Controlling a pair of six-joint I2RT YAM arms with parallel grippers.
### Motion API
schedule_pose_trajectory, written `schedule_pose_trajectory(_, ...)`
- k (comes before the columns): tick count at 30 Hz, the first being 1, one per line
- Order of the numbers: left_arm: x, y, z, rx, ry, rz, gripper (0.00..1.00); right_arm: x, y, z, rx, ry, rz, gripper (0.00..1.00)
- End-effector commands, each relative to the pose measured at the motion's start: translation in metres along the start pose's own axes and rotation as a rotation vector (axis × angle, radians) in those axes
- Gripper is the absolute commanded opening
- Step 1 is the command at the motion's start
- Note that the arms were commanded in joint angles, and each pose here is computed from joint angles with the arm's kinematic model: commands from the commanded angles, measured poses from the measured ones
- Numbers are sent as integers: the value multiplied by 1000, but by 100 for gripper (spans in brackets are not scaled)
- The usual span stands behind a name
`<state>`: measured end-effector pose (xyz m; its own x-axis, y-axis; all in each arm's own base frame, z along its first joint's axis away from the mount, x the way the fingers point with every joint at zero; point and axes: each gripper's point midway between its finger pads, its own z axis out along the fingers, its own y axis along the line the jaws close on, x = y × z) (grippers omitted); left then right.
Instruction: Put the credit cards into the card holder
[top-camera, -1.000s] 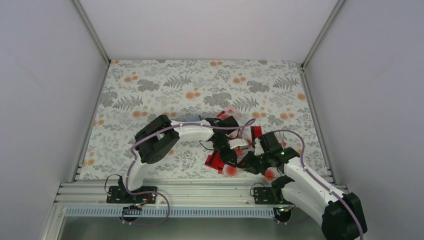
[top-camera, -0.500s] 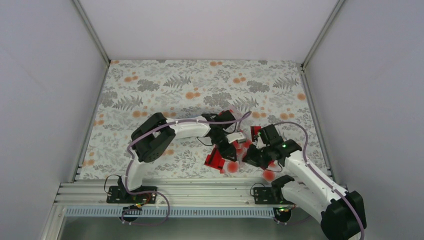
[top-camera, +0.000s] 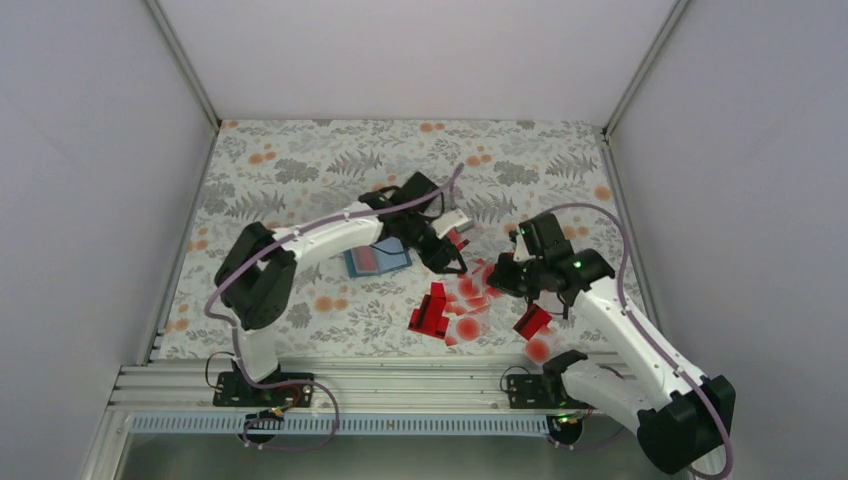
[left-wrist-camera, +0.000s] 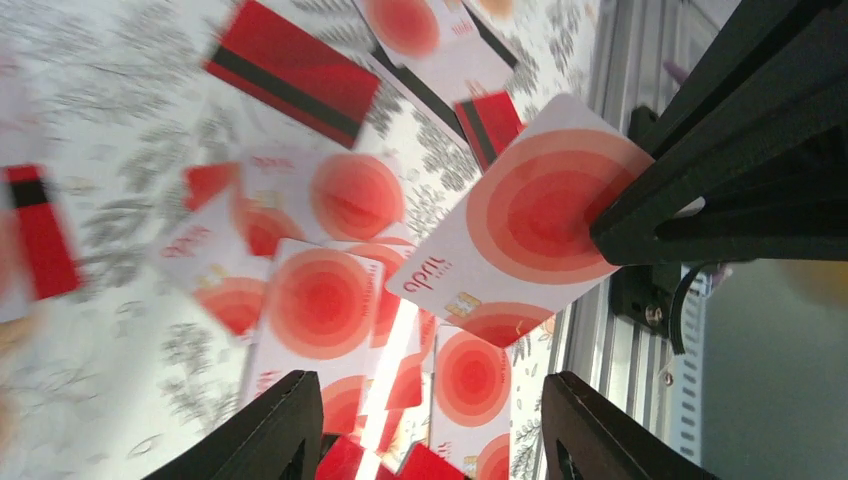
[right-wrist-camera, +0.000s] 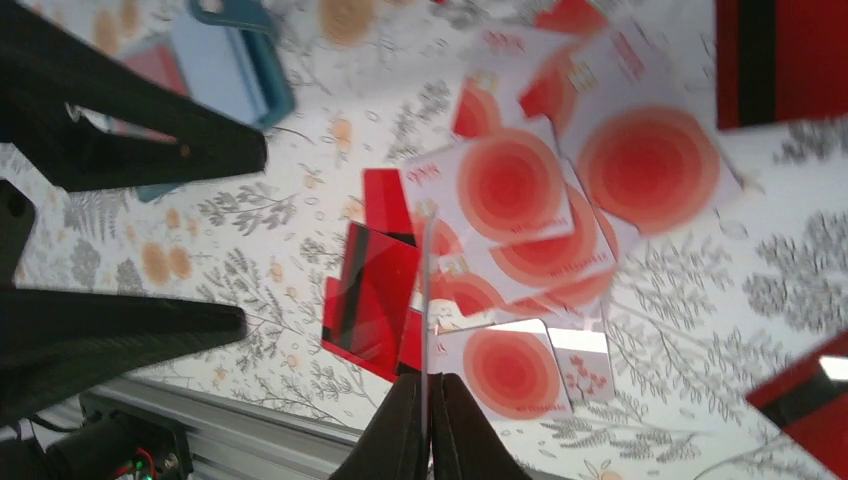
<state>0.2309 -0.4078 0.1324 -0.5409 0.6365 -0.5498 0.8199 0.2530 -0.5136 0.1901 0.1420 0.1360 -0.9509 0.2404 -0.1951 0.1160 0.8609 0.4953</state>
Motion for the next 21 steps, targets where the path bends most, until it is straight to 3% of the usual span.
schedule_pose_trajectory(1, -35, 3, -66, -61, -149, 41, 60, -33, 43, -16, -110, -77, -214, 4)
schedule_pose_trajectory(7, -42, 0, -134, -41, -248, 63, 74, -42, 118, -30, -428, -61, -491, 4)
schedule_pose_trajectory(15, -39, -36, -197, 103, -342, 111, 73, -31, 169, -39, -764, 40, -676, 4)
schedule_pose_trajectory(21, -28, -37, -205, 122, -363, 78, 68, -27, 194, -60, -930, 96, -777, 4)
